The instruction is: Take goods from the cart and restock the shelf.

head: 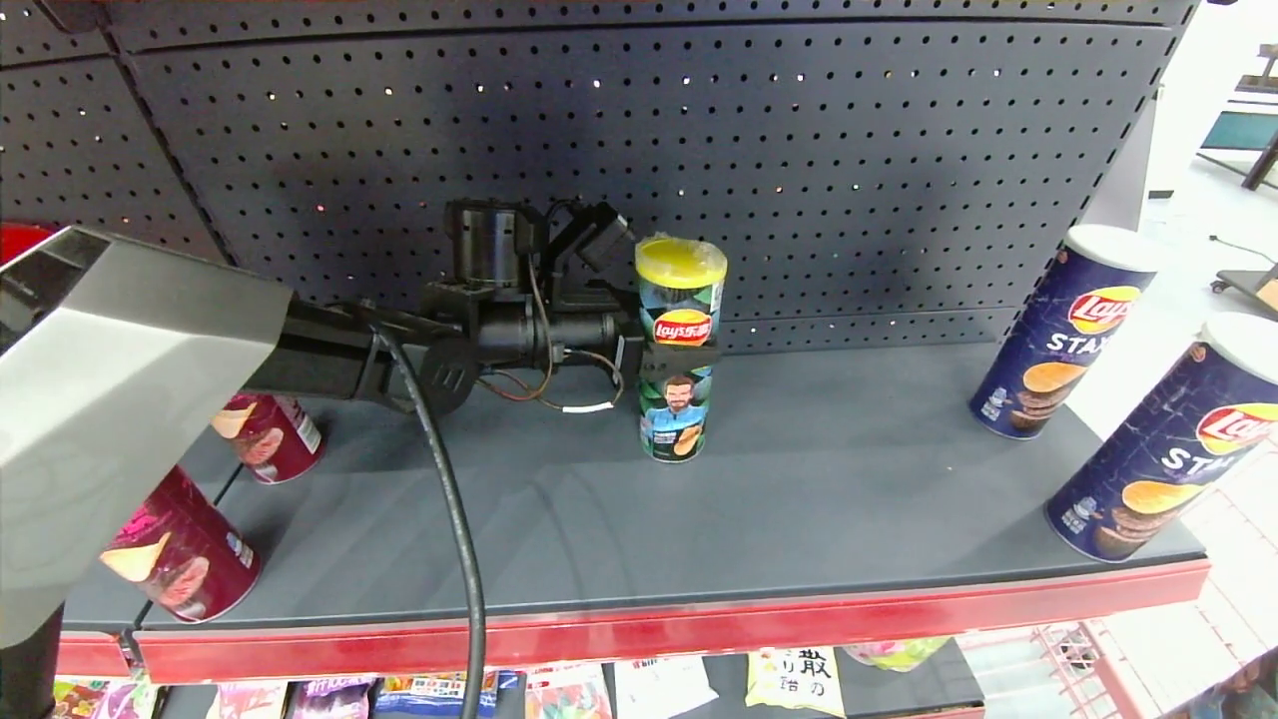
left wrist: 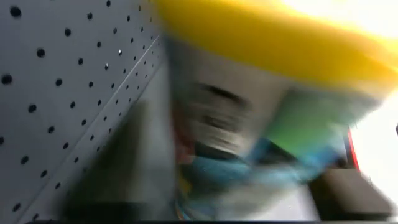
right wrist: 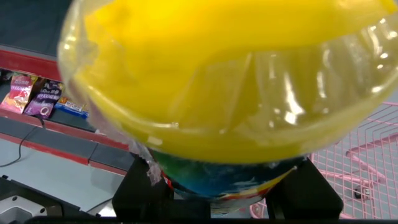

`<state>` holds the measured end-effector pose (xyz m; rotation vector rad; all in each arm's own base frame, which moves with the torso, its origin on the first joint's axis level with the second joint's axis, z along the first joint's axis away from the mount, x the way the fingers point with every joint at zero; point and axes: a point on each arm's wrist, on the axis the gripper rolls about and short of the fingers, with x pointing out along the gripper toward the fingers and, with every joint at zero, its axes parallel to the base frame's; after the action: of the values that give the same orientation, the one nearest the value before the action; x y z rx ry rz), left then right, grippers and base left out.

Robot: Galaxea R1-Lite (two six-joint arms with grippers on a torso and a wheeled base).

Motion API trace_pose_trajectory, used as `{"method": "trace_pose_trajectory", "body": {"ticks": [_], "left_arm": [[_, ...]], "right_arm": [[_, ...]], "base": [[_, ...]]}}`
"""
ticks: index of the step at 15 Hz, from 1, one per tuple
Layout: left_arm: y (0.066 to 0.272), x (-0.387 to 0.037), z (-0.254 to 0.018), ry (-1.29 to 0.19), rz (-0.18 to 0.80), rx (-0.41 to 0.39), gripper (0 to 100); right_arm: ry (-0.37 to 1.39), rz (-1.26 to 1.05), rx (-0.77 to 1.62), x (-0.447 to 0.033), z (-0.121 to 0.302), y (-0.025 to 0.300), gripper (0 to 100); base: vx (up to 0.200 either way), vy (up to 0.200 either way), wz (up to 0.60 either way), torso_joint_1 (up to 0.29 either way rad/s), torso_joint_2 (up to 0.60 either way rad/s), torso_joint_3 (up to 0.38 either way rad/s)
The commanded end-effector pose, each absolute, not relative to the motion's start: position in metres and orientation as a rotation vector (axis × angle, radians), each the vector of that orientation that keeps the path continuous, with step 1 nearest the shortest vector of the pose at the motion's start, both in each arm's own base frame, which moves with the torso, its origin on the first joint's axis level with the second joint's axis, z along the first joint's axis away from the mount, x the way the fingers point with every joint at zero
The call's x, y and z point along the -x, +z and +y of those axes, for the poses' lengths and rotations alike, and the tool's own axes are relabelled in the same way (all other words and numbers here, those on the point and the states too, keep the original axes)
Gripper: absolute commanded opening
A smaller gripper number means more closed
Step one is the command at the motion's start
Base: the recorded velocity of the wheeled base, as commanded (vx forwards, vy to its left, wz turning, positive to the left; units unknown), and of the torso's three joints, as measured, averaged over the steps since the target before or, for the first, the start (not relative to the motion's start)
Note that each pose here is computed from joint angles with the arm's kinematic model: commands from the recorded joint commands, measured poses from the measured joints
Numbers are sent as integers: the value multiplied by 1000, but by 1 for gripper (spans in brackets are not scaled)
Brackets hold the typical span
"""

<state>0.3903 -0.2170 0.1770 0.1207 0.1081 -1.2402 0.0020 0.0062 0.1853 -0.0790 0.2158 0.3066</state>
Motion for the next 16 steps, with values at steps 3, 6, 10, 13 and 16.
{"method": "trace_pose_trajectory", "body": {"ticks": [3, 6, 10, 13, 16], "left_arm": [[178, -388, -219, -1246, 115, -108, 0], [187, -381, -218, -1253, 97, -113, 0], [202, -348, -208, -1299, 102, -112, 0], [190, -298, -184, -1328, 176, -138, 0], [179, -272, -176, -1339, 202, -151, 0]], "right_arm": [[306, 219, 79, -2, 6, 184, 0], [306, 220, 79, -2, 6, 184, 0], [307, 223, 78, -3, 6, 184, 0], [309, 222, 78, -3, 6, 184, 0], [309, 222, 77, -3, 6, 184, 0]], "base": [[0, 0, 0, 0, 0, 0], [0, 0, 0, 0, 0, 0], [0, 0, 0, 0, 0, 0], [0, 0, 0, 0, 0, 0], [0, 0, 0, 0, 0, 0]]}}
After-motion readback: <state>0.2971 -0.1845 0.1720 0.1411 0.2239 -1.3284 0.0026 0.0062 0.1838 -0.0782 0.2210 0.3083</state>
